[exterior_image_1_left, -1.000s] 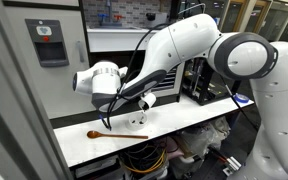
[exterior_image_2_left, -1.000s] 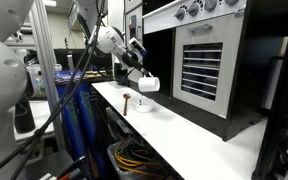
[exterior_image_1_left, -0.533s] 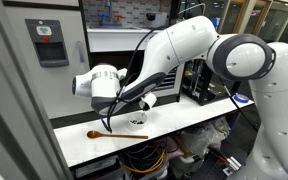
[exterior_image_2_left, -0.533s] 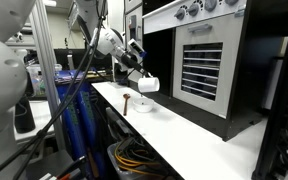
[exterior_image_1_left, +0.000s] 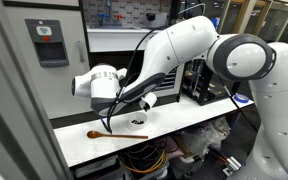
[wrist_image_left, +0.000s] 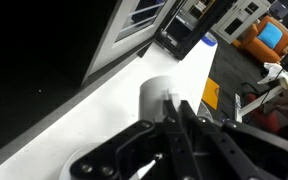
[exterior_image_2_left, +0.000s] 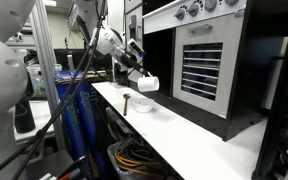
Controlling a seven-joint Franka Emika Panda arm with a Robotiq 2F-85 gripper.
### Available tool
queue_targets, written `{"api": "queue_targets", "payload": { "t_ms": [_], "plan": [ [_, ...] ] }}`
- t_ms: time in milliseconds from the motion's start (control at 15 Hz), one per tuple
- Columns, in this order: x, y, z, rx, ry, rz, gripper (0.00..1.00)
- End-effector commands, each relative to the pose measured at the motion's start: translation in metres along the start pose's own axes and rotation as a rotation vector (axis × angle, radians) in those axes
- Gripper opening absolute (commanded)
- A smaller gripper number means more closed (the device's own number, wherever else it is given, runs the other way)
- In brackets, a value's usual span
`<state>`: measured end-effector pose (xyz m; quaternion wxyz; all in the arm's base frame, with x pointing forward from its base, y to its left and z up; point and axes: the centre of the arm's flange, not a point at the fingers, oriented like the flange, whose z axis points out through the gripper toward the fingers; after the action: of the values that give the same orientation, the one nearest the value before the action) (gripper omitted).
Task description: Lift the white cup and empty its contents into the bowl
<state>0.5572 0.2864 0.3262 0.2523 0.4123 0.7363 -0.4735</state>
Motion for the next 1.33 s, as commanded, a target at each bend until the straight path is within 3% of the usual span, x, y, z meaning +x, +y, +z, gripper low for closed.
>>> {"api": "queue_targets", "payload": {
  "t_ms": [0,1267],
  "plan": [
    [-0.0004,0.0015,-0.0033,0.010,-0.034,-0.024,0.02],
    [0.0008,0.0002,0.0015,0.032,-0.088,-0.068,0.02]
  ]
}}
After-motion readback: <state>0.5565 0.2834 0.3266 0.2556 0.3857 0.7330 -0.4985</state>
